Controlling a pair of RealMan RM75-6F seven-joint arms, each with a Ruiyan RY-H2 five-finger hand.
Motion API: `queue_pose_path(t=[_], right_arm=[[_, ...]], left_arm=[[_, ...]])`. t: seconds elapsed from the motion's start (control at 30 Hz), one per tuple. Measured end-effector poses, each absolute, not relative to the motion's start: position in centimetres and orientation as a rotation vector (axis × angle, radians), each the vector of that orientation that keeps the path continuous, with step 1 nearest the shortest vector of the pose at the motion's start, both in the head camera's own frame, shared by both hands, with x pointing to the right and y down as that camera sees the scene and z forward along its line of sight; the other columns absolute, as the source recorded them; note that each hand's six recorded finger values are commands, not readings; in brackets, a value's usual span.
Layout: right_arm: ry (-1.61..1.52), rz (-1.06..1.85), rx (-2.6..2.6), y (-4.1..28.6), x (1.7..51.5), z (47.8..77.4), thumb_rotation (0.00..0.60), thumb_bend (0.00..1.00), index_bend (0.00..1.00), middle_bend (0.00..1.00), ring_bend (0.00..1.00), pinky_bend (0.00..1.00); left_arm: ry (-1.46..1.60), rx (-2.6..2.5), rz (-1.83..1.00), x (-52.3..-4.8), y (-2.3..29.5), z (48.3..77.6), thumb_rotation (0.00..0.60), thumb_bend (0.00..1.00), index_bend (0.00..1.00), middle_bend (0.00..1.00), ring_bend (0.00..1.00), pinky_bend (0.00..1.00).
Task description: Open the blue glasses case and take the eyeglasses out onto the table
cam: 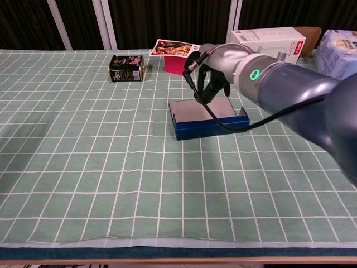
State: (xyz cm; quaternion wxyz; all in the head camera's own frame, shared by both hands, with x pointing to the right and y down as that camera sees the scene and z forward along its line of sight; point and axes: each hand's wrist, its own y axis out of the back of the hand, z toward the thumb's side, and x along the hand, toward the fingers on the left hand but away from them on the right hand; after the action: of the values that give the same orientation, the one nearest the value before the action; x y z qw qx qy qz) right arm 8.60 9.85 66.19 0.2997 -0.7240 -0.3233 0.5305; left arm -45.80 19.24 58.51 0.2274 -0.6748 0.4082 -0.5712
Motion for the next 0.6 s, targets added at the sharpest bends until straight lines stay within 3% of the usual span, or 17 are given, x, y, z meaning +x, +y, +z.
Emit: queue_pose_path(t=[0.07,0.17,0.6], right_arm=[[-0.830,1.431,-1.924,10.7,9.5,66.0,0.600,0.51,0.18,0.89,0.98,1.00],[-0.790,1.484,-1.926,11.8,10.7,66.2,0.600,0.55,0.18,0.95,1.00,1.00],[-0.710,1.554,-1.989,14.5,9.6,68.6,0.600,0.61,0.18,0.98,1.00,1.00]], left_arm=[[1.124,-1.856,-1.572,-45.8,19.3,58.5,0.600,0.00,0.00,0.00,0.00,0.00],[1.123,-1.854,-1.570,-45.8,19.3,58.5,0.600,0.00,0.00,0.00,0.00,0.00],[1.134,-1.859,-1.570,-46.0,19.2,58.5,0.600,0.00,0.00,0.00,0.00,0.00]])
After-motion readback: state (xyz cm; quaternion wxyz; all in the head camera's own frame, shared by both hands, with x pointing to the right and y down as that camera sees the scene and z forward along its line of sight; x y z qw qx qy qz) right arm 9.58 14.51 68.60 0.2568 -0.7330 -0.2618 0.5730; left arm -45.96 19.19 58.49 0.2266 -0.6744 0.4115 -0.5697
